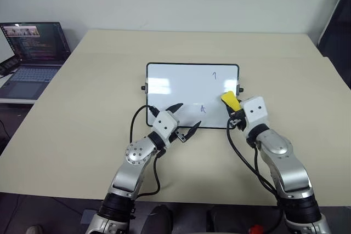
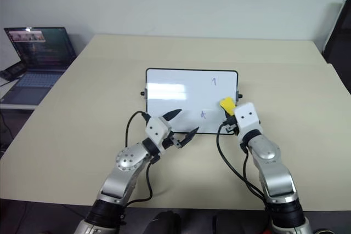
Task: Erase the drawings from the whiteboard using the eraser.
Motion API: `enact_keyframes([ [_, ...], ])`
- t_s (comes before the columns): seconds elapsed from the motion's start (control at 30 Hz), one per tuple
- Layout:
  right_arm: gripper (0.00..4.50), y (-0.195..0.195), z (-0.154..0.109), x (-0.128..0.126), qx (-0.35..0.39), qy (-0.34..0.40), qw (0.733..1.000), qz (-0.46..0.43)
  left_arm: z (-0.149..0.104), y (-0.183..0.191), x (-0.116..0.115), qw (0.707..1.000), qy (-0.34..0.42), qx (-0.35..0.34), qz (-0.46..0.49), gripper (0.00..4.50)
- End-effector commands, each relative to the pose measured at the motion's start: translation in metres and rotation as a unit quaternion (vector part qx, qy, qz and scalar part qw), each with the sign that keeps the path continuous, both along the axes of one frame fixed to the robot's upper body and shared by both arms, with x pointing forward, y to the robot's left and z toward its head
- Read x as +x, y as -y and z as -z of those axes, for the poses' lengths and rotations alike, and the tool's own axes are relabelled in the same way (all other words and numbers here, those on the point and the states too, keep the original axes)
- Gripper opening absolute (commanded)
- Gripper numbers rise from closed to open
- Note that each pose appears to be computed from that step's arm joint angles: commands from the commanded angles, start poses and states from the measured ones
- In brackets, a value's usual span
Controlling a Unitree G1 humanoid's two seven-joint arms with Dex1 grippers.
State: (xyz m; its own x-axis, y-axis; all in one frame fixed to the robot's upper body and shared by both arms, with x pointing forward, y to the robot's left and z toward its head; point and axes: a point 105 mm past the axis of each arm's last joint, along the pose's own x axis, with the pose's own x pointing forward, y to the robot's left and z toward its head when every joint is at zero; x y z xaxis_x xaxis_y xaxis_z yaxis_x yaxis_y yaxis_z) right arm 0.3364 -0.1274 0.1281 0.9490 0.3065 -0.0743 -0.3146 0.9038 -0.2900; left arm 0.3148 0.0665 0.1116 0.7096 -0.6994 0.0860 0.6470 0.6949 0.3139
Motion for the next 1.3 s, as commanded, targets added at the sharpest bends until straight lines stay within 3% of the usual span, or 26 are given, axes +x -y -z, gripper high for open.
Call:
enact_keyframes([
  [0.03,1.37,0.003,0.014,0.003,0.001,-0.041,0.999,0.016,-0.014,0.003,-0.005,1.000,0.026,-0.008,0.003,4.50],
  [0.33,1.37,0.023,0.021,-0.016,-0.002,-0.073,0.997,0.035,-0.014,0.004,-0.006,1.000,0.023,-0.009,0.002,4.50],
  [0.6,1.37,0.020,-0.009,-0.028,0.015,0.005,1.000,0.011,-0.014,0.006,-0.005,1.000,0.023,-0.012,0.003,4.50],
  [0.83,1.37,0.018,-0.014,-0.031,0.012,0.025,1.000,0.003,-0.014,0.007,-0.003,1.000,0.023,-0.012,0.005,4.50],
  [1.13,1.37,-0.002,-0.025,-0.001,-0.004,0.049,0.998,-0.031,-0.016,0.003,-0.001,1.000,0.028,-0.011,-0.001,4.50],
  [1.3,1.37,-0.018,-0.031,0.029,-0.020,0.051,0.997,-0.057,-0.018,-0.001,0.002,0.999,0.033,-0.009,-0.010,4.50],
])
